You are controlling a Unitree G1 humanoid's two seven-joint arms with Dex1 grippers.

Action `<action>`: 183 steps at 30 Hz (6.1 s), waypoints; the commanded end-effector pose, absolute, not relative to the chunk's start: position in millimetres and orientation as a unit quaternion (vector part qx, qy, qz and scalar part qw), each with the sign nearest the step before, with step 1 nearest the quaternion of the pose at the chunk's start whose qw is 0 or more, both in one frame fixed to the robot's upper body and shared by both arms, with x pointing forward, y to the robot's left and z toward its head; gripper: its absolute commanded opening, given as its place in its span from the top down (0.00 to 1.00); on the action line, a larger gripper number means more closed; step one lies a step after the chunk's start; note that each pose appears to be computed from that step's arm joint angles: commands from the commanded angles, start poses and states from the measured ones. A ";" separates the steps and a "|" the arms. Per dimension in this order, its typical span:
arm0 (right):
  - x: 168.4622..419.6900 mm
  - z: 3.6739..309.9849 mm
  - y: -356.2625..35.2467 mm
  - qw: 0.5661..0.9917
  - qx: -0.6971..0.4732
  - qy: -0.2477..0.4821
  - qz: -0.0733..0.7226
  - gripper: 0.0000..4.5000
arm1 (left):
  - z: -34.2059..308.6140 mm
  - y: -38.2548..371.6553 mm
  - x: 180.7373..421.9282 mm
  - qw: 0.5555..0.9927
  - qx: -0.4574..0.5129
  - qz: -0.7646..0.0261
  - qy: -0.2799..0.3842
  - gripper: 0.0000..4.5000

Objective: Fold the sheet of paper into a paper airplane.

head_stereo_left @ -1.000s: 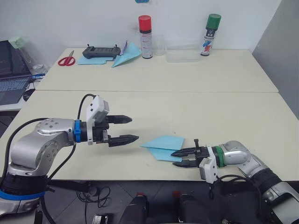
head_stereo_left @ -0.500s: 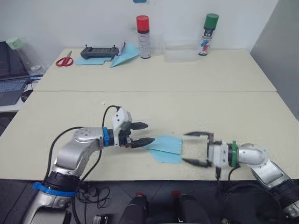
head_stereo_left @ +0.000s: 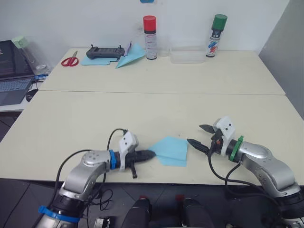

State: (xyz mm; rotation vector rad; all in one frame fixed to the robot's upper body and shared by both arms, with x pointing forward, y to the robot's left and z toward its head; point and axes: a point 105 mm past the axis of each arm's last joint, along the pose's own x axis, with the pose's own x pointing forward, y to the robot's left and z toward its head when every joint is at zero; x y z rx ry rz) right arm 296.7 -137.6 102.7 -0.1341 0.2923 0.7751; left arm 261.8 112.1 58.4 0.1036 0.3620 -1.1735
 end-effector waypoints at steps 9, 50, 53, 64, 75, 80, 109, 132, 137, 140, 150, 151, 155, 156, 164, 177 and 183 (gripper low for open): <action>283.4 110.1 -134.0 0.895 0.059 0.220 0.384 0.00 | 55.6 104.9 257.2 0.815 0.035 -0.554 0.169 0.99; 275.0 108.1 -144.0 0.885 0.112 0.239 0.385 0.00 | 44.1 93.4 282.0 0.826 0.077 -0.531 0.171 0.99; 271.8 106.5 -142.3 0.868 0.156 0.261 0.392 0.00 | 43.5 93.5 282.4 0.826 0.077 -0.532 0.171 0.99; 289.9 85.5 -106.4 0.821 0.243 0.311 0.413 0.00 | 45.3 90.1 281.8 0.820 0.077 -0.541 0.170 0.99; 317.4 80.1 -80.6 0.819 0.213 0.303 0.438 0.04 | 44.7 87.9 283.3 0.823 0.081 -0.538 0.167 1.00; 312.6 77.9 -85.3 0.827 0.164 0.292 0.452 0.37 | 43.3 91.3 282.4 0.824 0.082 -0.535 0.170 1.00; 278.9 83.7 -62.6 0.797 -0.262 0.031 0.544 0.99 | 30.6 111.2 285.2 0.821 0.115 -0.518 0.210 1.00; 267.0 48.0 -67.1 0.745 -0.319 0.063 0.583 0.99 | 50.2 135.2 280.4 0.811 0.071 -0.529 0.241 1.00; 267.1 44.2 -70.3 0.743 -0.324 0.071 0.582 0.99 | 88.6 140.2 292.1 0.814 0.016 -0.539 0.213 1.00; 269.3 43.9 -73.4 0.742 -0.332 0.072 0.578 0.99 | 117.1 118.5 298.9 0.809 -0.027 -0.562 0.171 1.00; 270.7 45.7 -74.4 0.743 -0.330 0.072 0.578 0.99 | 82.9 87.8 312.3 0.815 0.070 -0.551 0.166 1.00; 270.4 46.1 -74.8 0.743 -0.330 0.072 0.578 0.99 | 76.4 86.9 310.7 0.812 0.081 -0.552 0.171 1.00; 269.5 49.3 -76.5 0.744 -0.324 0.074 0.579 0.99 | 55.6 82.8 300.6 0.791 0.120 -0.570 0.190 1.00; 267.5 50.5 -76.3 0.742 -0.314 0.080 0.586 0.96 | 52.1 81.9 299.4 0.786 0.134 -0.574 0.189 1.00; 257.6 71.7 -83.9 0.731 -0.267 0.119 0.617 0.42 | 29.5 75.8 296.5 0.761 0.204 -0.588 0.183 1.00; 307.8 124.4 -69.5 0.831 -0.148 0.088 0.528 0.55 | 25.8 69.9 297.0 0.761 0.203 -0.589 0.180 1.00; 302.8 86.2 -58.5 0.821 -0.190 0.122 0.524 0.99 | 26.2 68.9 302.6 0.765 0.210 -0.582 0.175 1.00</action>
